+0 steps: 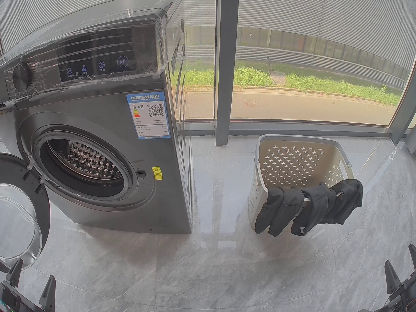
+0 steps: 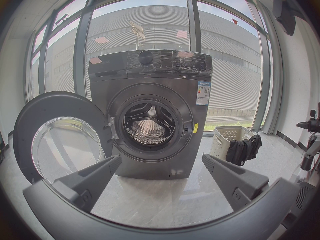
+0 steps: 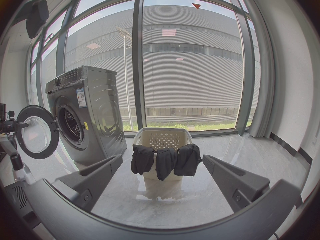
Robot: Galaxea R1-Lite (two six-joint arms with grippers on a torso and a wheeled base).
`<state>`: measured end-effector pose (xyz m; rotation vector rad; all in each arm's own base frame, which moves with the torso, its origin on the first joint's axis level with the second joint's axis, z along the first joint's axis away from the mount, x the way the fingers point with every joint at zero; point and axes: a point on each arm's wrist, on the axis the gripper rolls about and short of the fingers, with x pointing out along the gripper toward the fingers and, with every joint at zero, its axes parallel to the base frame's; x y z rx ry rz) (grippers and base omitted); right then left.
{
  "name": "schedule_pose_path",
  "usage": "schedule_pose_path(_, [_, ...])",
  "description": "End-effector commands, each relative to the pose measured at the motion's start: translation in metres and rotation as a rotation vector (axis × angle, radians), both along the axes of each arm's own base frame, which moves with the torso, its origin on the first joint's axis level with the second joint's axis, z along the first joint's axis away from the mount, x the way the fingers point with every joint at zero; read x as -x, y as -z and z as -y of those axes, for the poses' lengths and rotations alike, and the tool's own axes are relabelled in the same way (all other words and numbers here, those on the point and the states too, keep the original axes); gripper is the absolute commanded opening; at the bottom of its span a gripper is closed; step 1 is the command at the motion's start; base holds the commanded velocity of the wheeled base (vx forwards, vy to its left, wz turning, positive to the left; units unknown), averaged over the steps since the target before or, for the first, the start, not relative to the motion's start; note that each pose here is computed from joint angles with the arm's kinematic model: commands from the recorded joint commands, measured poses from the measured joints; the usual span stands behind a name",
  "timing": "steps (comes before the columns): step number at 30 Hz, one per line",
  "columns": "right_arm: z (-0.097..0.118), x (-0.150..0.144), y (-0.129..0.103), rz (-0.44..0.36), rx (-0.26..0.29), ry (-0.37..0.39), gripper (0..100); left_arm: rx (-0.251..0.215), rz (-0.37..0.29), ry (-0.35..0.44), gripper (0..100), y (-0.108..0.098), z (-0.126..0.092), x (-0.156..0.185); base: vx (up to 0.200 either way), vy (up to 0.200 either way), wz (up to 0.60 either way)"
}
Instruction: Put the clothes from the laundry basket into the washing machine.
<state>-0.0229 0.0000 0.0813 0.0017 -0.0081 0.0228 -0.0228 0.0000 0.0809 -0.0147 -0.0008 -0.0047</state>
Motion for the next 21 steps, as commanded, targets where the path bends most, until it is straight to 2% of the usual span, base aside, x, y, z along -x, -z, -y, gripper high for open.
schedule_pose_path(1, [0.0,-0.0001,0.0052,-0.002,0.0,0.0,100,0.001,0.004,0.0,100,0.0044,0.0,0.0003,0.0,-0.2,0.0])
schedule_pose_path(10, [0.0,-0.0001,0.0052,-0.002,0.0,0.0,100,0.002,0.004,0.0,100,0.0044,0.0,0.0003,0.0,-0.2,0.0])
schedule_pose_path(21, [0.0,-0.0001,0.0052,-0.002,0.0,0.0,100,0.002,0.004,0.0,100,0.0044,0.0,0.0003,0.0,0.0,0.0])
